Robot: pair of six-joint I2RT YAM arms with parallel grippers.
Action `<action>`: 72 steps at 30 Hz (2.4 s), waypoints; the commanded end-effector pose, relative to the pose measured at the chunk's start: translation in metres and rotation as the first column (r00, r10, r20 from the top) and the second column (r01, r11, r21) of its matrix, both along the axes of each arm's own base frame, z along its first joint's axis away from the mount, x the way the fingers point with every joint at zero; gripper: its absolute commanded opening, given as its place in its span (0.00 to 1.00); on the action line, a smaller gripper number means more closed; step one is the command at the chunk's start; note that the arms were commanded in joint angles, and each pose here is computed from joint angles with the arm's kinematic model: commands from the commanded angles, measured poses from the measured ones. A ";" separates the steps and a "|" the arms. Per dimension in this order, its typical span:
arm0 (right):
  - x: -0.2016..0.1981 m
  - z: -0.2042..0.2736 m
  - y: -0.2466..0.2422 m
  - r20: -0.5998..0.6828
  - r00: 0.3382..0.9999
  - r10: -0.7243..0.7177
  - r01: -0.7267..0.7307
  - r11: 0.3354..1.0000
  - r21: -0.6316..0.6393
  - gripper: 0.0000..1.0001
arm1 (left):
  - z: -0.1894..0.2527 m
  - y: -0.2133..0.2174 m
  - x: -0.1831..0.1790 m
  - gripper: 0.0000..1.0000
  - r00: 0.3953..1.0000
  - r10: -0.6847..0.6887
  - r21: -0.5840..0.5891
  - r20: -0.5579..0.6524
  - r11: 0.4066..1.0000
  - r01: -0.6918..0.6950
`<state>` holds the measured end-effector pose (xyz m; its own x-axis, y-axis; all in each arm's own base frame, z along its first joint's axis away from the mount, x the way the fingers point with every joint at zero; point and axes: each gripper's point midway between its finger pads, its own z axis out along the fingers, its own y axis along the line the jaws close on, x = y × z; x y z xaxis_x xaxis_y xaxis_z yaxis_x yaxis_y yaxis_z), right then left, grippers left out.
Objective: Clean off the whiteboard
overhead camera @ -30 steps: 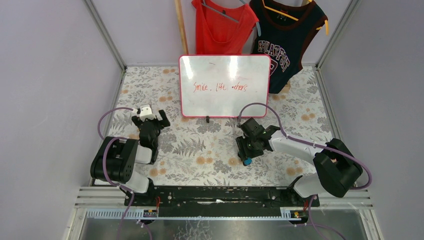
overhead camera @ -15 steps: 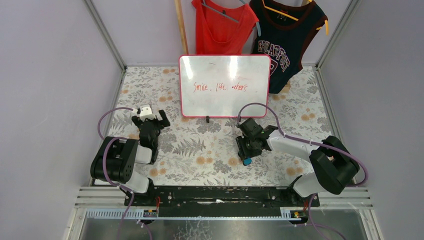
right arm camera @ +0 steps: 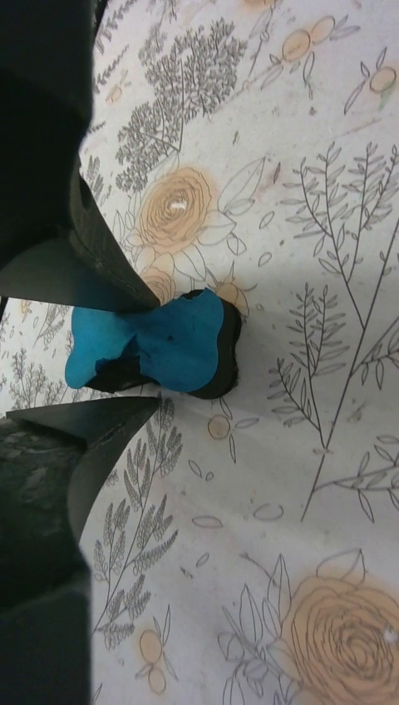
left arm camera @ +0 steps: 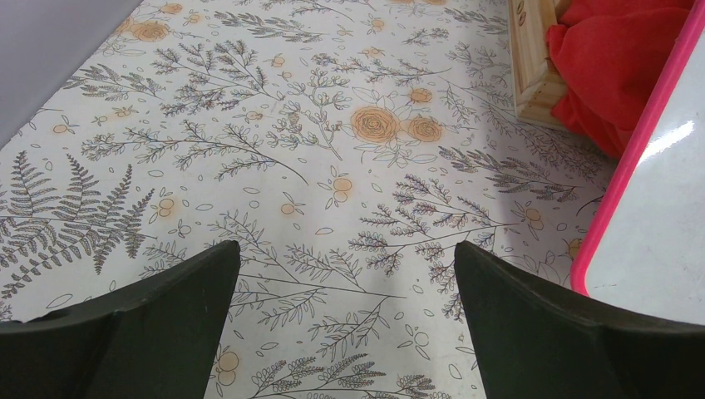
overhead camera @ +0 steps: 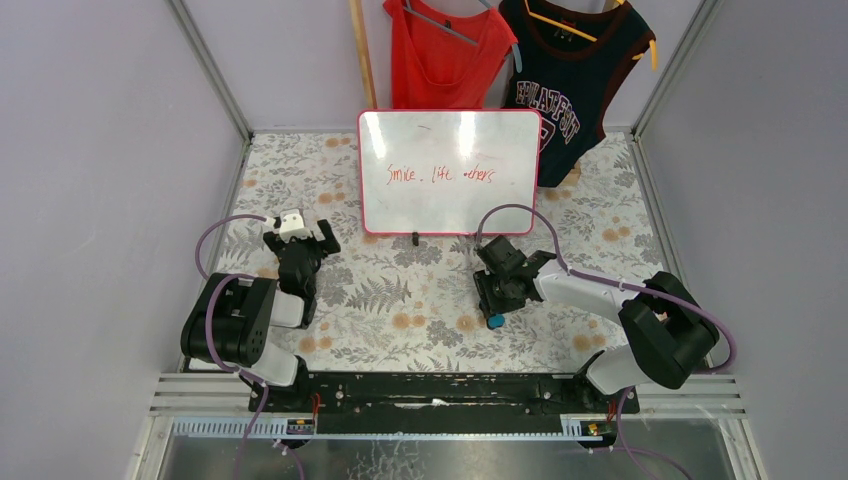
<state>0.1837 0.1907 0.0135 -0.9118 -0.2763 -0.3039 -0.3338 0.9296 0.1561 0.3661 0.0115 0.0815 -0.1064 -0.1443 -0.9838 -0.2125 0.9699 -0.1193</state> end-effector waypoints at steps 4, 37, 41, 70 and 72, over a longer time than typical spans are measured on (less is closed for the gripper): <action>0.012 0.008 -0.006 0.061 0.998 -0.034 0.036 0.999 -0.040 0.57 | 0.019 0.004 0.007 1.00 0.997 0.020 0.009 0.073 1.000 -0.021; 0.017 0.018 -0.005 0.107 0.994 -0.038 0.040 0.999 -0.023 0.36 | 0.019 0.004 0.007 1.00 0.997 0.020 0.009 0.073 1.000 -0.020; 0.016 0.018 -0.003 0.105 0.994 -0.033 0.034 0.999 -0.013 0.30 | 0.019 0.004 0.006 1.00 0.997 0.021 0.009 0.073 1.000 -0.022; 0.062 0.125 -0.018 0.439 0.843 -0.311 0.254 0.949 0.184 0.00 | 0.019 0.005 0.006 1.00 0.997 0.026 0.010 0.077 1.000 -0.027; 0.063 0.125 -0.017 0.438 0.836 -0.330 0.266 0.943 0.202 0.00 | 0.019 0.005 0.006 1.00 0.997 0.026 0.011 0.075 1.000 -0.027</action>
<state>0.2332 0.1746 0.1182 -0.7434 -0.0315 -0.6681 -0.1790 0.9718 0.1535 0.3661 0.0116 0.0816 -0.1061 -0.1440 -0.9839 -0.2128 0.9698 -0.1190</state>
